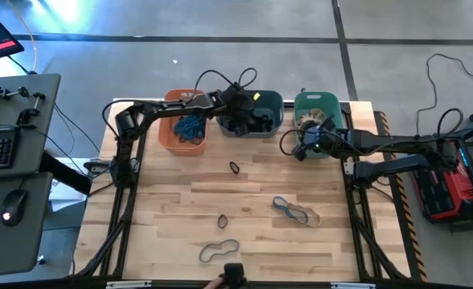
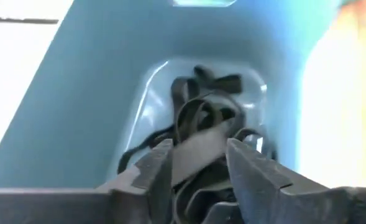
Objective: Sort rubber bands into baskets
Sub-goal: Put the blue rubber band into the orange bin
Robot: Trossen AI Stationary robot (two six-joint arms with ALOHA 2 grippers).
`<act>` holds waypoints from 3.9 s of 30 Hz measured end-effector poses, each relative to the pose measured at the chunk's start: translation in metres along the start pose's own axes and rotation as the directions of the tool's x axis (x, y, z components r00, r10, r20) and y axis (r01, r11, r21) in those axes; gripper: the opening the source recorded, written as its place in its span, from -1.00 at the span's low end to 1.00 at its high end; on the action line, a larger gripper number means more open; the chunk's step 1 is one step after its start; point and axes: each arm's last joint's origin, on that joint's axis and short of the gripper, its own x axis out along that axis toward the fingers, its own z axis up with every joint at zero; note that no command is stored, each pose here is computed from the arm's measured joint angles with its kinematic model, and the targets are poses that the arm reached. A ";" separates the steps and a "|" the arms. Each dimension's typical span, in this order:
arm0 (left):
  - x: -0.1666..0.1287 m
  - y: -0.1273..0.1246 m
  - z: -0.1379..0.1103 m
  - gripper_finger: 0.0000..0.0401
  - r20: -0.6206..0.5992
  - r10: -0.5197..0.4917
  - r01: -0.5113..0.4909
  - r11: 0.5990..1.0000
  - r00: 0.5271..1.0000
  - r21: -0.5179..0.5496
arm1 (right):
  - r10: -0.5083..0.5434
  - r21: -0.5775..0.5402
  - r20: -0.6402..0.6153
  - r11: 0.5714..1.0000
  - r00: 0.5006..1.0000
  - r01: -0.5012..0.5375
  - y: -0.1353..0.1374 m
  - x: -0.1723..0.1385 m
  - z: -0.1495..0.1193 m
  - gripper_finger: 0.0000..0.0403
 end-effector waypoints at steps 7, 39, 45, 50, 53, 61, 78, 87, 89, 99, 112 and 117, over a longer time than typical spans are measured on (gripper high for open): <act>-0.019 -0.022 0.024 -0.19 0.146 -0.092 0.087 0.996 0.985 0.036 | 0.150 -0.023 -0.019 0.988 0.988 -0.151 0.015 -0.008 -0.004 -0.56; -0.076 -0.115 -0.012 -0.19 0.574 -0.233 0.230 0.970 0.785 0.079 | 0.418 -0.035 -0.337 0.890 0.844 -0.454 0.148 -0.006 -0.080 -0.34; -0.096 -0.126 -0.025 -0.19 0.573 -0.252 0.242 0.966 0.780 0.095 | 0.412 -0.039 -0.382 0.887 0.827 -0.460 0.156 0.001 -0.088 -0.34; -0.105 -0.137 -0.036 -0.19 0.568 -0.285 0.261 0.957 0.772 0.125 | 0.398 -0.046 -0.412 0.889 0.819 -0.455 0.158 0.005 -0.093 -0.51; -0.106 -0.145 -0.043 -0.19 0.566 -0.305 0.278 0.951 0.766 0.136 | 0.385 -0.055 -0.435 0.891 0.814 -0.451 0.160 0.008 -0.096 -0.72; -0.104 -0.164 -0.057 -0.19 0.525 -0.360 0.327 0.932 0.771 0.158 | 0.363 -0.103 -0.396 0.895 0.843 -0.433 0.162 0.001 -0.082 -0.93; -0.118 -0.205 -0.059 -0.19 0.512 -0.293 0.177 0.948 0.807 0.264 | 0.384 -0.365 -0.021 0.857 0.923 -0.365 0.182 -0.038 0.014 -1.00; -0.125 -0.217 -0.056 -0.19 0.552 -0.325 0.146 0.928 0.768 0.343 | 0.440 -0.399 0.072 0.835 0.895 -0.379 0.185 -0.038 0.034 -1.00; -0.126 -0.218 -0.056 -0.19 0.557 -0.330 0.146 0.926 0.763 0.348 | 0.452 -0.399 0.077 0.831 0.889 -0.388 0.185 -0.037 0.036 -1.00; -0.130 -0.219 -0.052 -0.19 0.594 -0.344 0.158 0.926 0.727 0.344 | 0.458 -0.393 0.088 0.832 0.885 -0.392 0.185 -0.037 0.038 -1.00; -0.131 -0.219 -0.050 -0.63 0.608 -0.341 0.165 0.930 0.717 0.328 | 0.483 -0.397 0.110 0.823 0.869 -0.407 0.187 -0.038 0.041 -1.00; -0.131 -0.218 -0.050 -0.95 0.611 -0.349 0.171 0.928 0.710 0.331 | 0.488 -0.393 0.107 0.821 0.866 -0.414 0.187 -0.038 0.040 -0.99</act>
